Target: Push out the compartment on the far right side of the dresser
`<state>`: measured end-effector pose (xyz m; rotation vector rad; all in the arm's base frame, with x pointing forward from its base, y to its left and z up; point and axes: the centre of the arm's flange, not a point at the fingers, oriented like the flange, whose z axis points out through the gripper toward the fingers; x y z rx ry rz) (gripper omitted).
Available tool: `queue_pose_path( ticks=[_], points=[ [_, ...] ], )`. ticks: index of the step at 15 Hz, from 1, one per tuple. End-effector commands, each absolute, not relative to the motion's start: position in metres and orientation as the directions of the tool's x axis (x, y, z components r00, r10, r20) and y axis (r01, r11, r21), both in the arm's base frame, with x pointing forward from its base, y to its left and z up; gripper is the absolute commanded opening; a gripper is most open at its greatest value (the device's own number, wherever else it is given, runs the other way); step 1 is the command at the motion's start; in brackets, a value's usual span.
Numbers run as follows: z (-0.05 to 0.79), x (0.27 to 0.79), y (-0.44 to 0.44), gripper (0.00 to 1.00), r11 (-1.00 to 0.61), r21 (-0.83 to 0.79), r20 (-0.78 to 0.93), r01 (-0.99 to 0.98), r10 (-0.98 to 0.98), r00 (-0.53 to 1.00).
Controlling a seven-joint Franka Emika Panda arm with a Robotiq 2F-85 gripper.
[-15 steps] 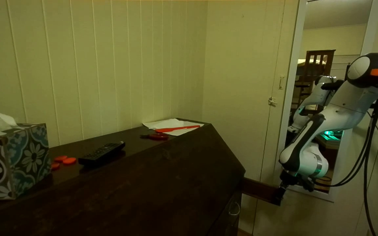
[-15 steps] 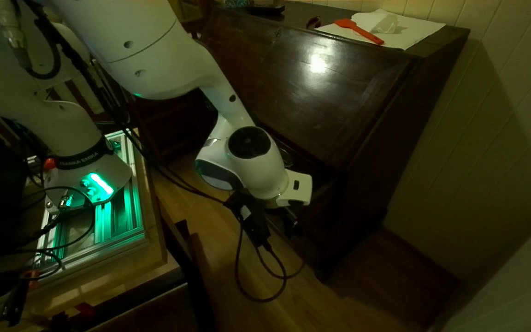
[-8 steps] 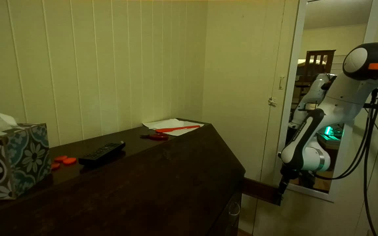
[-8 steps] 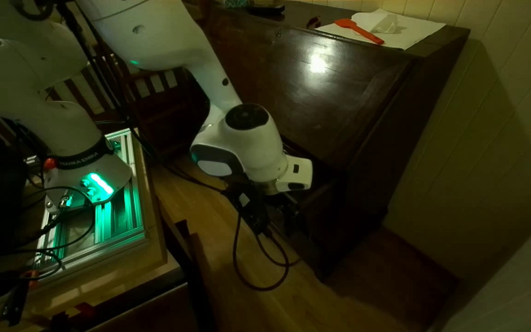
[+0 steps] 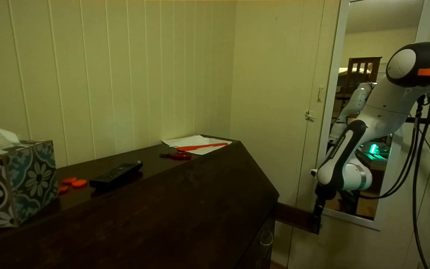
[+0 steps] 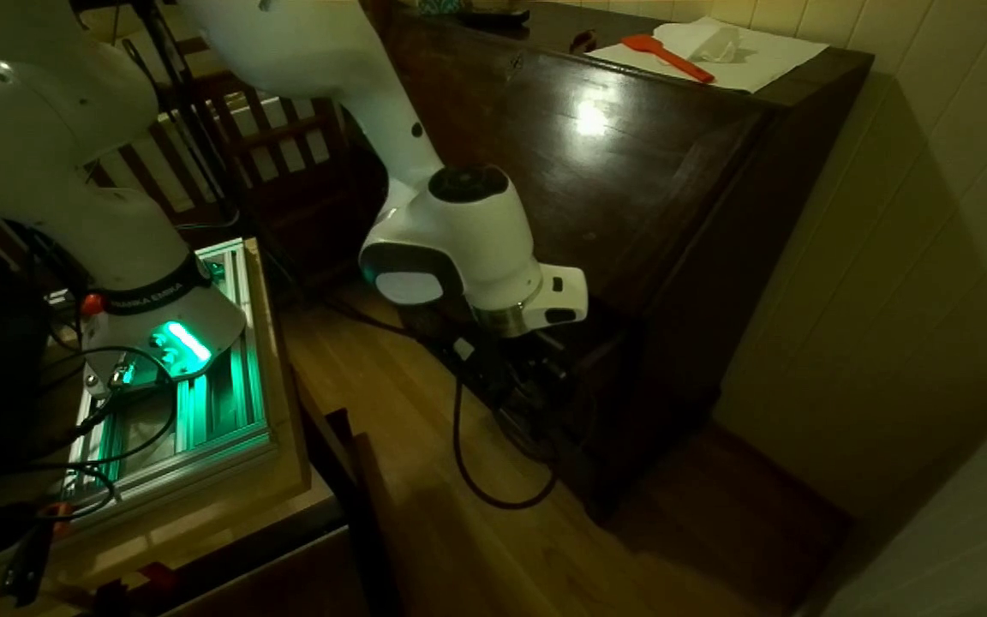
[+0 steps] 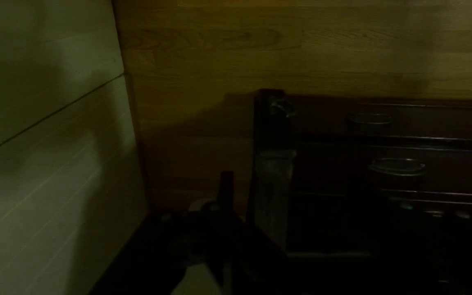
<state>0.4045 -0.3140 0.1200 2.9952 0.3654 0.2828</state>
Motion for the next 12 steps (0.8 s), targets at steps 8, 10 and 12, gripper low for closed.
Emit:
queue_pose_path(
  ticks=[8,10,12],
  points=[
    [0.138,0.408,-0.328,0.56,-0.954,0.116,0.128,0.277,0.291,0.948],
    [0.138,0.408,-0.332,0.59,-0.951,0.115,0.133,0.286,0.300,0.945],
    [0.137,0.410,-0.335,0.66,-0.948,0.113,0.140,0.299,0.313,0.939]
  ],
)
